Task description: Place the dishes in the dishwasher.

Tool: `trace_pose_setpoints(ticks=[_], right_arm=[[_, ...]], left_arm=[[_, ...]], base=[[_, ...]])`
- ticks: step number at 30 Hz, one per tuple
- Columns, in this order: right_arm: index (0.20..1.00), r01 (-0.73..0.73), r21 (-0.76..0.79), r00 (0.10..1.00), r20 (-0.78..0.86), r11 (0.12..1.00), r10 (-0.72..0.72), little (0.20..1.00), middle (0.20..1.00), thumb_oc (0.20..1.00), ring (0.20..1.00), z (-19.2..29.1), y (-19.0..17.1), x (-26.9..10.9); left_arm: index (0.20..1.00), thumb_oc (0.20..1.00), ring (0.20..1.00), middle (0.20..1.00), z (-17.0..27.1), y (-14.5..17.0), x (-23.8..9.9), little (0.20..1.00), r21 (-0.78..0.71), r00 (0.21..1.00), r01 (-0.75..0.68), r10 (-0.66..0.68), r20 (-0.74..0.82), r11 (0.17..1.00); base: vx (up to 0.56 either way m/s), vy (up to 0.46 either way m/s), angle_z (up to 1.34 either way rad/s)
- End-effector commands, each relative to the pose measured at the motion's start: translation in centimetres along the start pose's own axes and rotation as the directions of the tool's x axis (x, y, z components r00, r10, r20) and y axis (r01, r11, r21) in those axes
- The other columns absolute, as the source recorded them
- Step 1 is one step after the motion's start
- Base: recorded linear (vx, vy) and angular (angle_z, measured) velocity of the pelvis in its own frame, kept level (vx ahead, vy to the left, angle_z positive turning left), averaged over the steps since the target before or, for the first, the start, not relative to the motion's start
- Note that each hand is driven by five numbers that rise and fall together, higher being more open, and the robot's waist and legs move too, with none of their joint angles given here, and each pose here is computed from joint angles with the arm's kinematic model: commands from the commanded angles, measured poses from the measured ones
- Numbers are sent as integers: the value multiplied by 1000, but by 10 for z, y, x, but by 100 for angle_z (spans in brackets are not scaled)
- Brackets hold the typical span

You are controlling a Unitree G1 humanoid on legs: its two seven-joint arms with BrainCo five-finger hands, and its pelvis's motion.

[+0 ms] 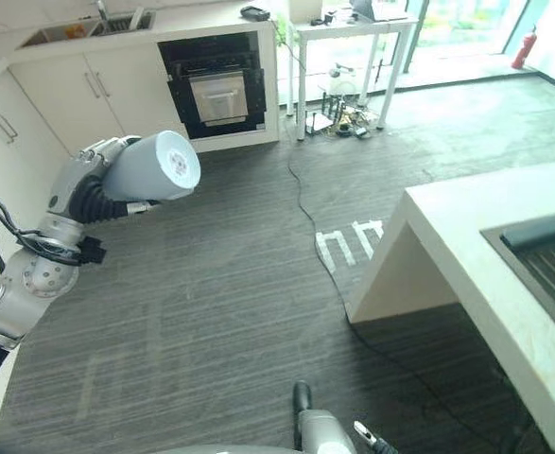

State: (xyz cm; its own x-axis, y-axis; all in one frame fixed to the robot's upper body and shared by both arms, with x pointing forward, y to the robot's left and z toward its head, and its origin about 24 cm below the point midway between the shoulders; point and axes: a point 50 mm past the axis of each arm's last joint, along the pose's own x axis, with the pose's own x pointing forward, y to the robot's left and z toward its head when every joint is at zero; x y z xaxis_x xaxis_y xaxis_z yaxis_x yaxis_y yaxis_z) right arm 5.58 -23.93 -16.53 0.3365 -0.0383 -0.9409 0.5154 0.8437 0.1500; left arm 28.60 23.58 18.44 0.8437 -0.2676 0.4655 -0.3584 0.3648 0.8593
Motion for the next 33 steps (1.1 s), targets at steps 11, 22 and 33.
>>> trace_pose_setpoints(ticks=[11, 22, 33], right_arm=[[1000, 125, -1, 992, -4, 992, -125, 1000, 1000, 1000, 1000, 12, -31, -8], [1000, 67, 34, 998, -16, 997, -66, 1000, 1000, 1000, 1000, -17, -18, -7], [1000, 28, 66, 1000, 8, 997, -29, 1000, 1000, 1000, 1000, 6, -16, -4]], left_arm=[[200, 200, 200, 200, 17, 39, 17, 200, 59, 986, -142, 136, 95, 988], [200, 200, 200, 200, 3, 41, 29, 200, 125, 998, 16, -23, 56, 992], [200, 200, 200, 200, 38, 22, 47, 200, 74, 972, 191, -199, 123, 979]], base=[[460, 152, 28], [491, 472, 5], [390, -145, 48]])
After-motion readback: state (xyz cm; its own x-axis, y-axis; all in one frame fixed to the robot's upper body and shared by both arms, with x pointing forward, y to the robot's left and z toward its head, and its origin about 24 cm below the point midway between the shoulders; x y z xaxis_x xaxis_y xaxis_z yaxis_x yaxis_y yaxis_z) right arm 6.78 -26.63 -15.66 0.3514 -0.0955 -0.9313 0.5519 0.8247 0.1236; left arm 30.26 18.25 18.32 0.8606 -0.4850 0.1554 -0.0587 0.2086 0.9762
